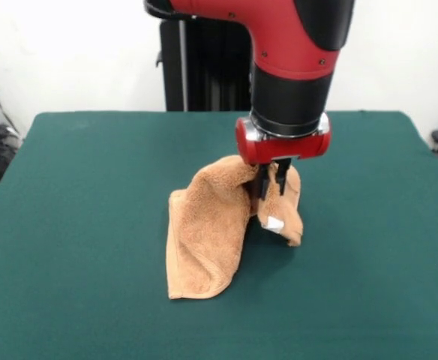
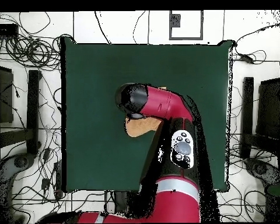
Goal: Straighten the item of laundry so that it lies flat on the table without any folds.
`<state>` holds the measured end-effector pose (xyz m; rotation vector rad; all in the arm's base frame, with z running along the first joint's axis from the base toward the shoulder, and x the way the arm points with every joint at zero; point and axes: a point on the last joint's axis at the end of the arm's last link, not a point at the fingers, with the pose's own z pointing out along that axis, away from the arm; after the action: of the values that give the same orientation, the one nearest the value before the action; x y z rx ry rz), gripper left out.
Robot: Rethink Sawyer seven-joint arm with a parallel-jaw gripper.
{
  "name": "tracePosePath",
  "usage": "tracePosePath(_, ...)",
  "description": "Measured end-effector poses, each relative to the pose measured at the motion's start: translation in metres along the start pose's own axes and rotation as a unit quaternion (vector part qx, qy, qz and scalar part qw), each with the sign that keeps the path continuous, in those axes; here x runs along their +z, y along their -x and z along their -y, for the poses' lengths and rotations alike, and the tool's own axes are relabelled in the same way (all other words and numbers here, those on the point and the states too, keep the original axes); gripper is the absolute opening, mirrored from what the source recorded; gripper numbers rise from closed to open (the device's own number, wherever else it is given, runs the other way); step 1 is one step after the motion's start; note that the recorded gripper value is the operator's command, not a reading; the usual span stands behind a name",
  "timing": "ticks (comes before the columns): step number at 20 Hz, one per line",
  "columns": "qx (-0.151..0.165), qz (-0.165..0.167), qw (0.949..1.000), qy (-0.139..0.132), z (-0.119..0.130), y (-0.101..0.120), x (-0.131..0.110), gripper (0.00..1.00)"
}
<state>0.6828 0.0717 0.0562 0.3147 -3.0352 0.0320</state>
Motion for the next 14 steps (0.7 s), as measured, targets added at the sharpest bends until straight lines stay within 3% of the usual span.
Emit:
tracePosePath(9, 0.006, 0.01, 0.9999, -0.006, 0.007, 0.003, -0.015, 0.0)
tracePosePath(10, 0.006, 0.01, 0.9999, -0.006, 0.007, 0.003, -0.015, 1.0)
tracePosePath(14, 0.007, 0.011, 0.9999, -0.006, 0.007, 0.003, -0.016, 1.0)
